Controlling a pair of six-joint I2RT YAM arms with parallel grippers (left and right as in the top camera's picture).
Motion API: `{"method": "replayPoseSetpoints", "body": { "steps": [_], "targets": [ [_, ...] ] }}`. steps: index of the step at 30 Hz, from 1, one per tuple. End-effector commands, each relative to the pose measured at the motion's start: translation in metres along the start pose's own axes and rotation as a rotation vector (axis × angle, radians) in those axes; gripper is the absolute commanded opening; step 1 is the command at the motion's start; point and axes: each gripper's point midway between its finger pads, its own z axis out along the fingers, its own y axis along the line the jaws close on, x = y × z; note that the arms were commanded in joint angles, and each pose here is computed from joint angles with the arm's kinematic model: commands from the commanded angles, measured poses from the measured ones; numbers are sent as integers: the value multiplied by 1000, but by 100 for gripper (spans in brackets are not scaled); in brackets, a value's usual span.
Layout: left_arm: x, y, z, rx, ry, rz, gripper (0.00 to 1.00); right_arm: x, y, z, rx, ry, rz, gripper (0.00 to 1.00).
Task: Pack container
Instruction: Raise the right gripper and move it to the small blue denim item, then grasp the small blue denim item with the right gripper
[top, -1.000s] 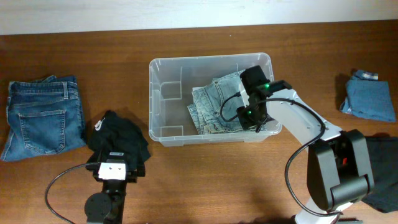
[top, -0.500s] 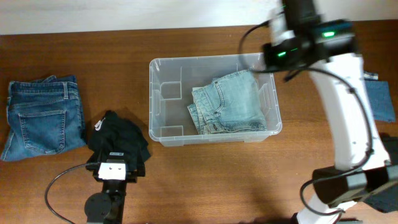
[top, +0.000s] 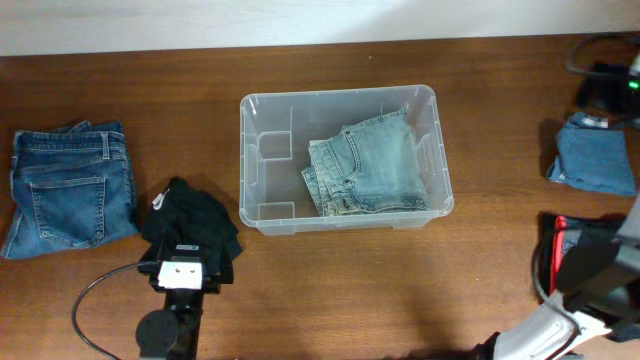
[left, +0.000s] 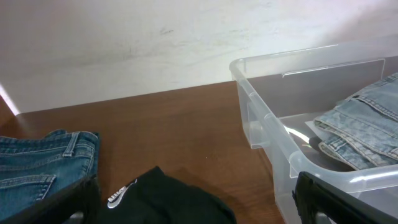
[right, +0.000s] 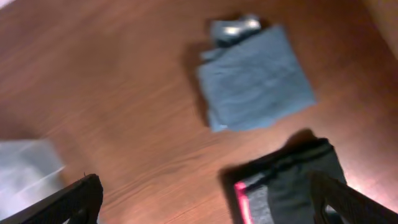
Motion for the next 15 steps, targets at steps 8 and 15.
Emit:
{"method": "replayPoseSetpoints", "body": {
  "steps": [8, 15],
  "targets": [
    [1, -1, 0, 5, -2, 6, 99, 11, -36, 132, -1, 211, -7, 98],
    [1, -1, 0, 5, -2, 6, 99, 18, -49, 180, 51, 258, -52, 98]
  ]
}}
